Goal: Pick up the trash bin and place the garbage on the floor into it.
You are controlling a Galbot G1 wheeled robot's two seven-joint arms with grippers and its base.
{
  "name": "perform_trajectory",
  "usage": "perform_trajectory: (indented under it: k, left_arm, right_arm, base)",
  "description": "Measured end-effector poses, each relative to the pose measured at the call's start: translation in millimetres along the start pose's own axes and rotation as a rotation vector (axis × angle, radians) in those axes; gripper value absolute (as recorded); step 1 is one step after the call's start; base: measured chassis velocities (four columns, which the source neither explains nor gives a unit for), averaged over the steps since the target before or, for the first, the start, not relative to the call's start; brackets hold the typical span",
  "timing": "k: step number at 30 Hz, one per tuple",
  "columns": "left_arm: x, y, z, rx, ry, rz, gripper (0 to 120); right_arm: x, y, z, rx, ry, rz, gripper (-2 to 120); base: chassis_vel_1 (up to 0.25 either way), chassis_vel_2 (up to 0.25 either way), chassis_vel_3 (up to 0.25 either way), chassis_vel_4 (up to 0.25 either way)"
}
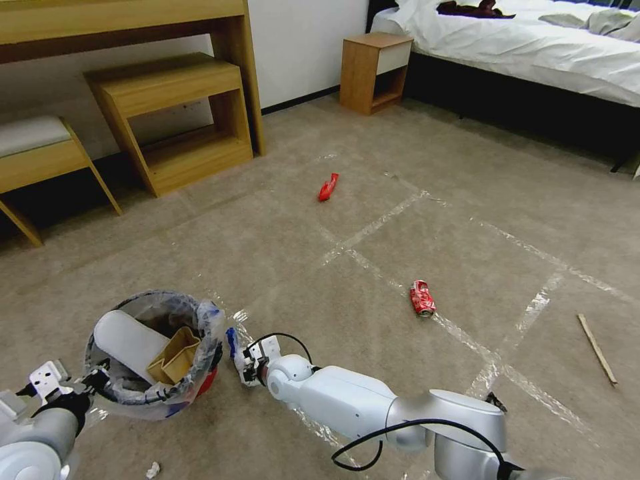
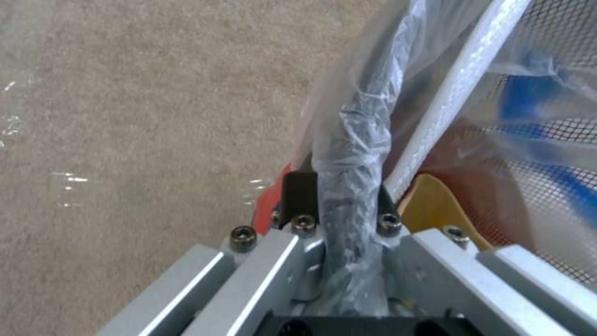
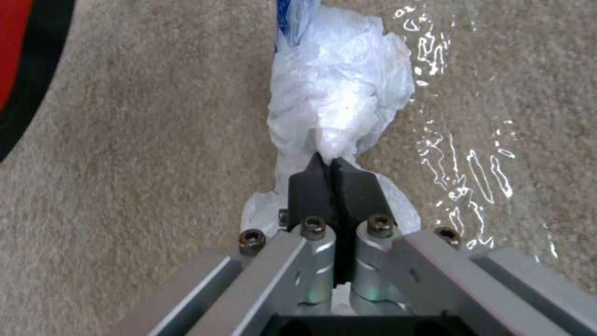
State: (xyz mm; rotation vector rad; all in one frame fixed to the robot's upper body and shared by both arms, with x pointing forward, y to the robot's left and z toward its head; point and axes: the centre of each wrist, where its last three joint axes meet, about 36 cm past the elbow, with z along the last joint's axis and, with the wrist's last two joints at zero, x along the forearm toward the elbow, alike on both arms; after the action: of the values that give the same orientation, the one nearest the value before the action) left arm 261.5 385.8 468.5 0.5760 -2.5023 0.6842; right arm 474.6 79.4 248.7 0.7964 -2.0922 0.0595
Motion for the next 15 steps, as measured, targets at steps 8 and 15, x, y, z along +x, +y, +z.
perform_trajectory:
  k: [8,15]
  left_arm:
    - [-2.5,2.4,1.9,0.003,0.005,-0.006,1]
    - [-4.8,3.7,2.1,0.001,0.008,-0.009,1]
  right_arm:
    - [3,-3,2,0.005,-0.011,-0.007,0]
    - [21,-21,-2,-0.014,-0.054,-0.015,0]
  base:
    - [0.000,0.000,0.000,0.000]
    - [0.000,0.000,0.000,0.000]
